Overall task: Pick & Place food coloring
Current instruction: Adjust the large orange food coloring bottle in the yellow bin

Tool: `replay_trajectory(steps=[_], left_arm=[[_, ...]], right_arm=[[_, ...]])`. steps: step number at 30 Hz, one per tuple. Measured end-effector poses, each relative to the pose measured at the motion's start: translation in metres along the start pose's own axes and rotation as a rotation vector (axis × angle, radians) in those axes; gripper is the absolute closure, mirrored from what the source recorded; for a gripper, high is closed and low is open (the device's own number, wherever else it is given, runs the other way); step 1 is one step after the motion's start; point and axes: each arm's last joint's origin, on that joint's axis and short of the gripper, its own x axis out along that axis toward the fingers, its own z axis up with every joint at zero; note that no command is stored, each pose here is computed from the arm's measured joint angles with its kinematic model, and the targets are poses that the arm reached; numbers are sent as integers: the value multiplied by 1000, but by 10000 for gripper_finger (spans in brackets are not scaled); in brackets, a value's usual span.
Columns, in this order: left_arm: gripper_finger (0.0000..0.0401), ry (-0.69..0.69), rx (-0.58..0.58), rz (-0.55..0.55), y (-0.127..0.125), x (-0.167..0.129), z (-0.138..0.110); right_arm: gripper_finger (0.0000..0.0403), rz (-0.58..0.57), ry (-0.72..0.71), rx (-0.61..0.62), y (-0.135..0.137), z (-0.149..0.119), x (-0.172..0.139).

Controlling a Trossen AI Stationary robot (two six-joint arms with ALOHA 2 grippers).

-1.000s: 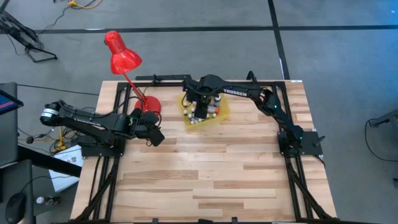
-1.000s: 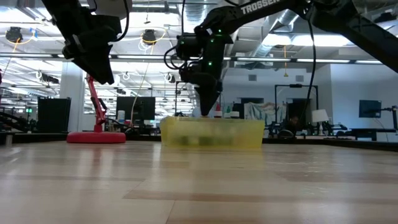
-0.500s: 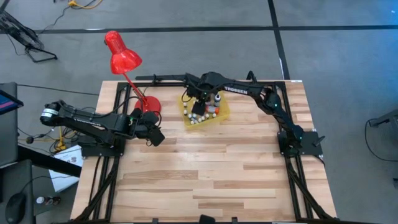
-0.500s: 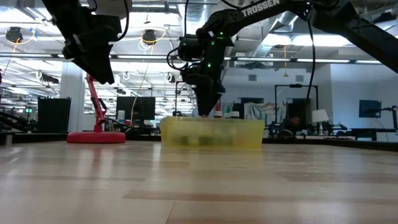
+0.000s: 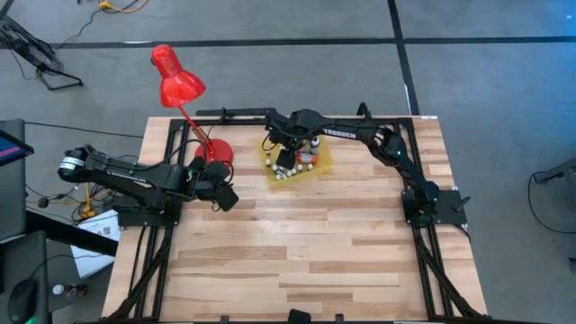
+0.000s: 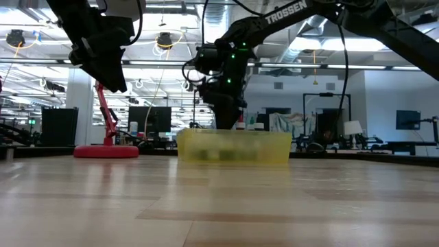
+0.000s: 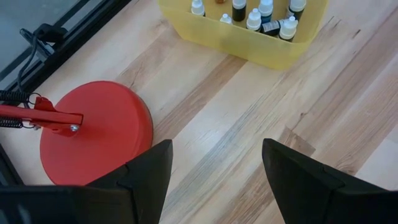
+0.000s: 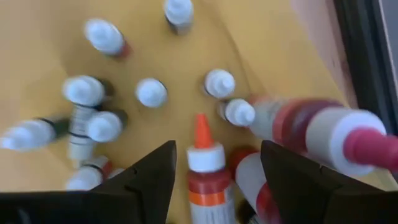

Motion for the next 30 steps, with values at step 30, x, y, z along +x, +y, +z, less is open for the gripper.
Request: replay_trajectory(steps=[30], left_arm=[[160,3,-1,-3,0,0,0]], right_arm=[[182,-66,66,-103,9,-13,22]])
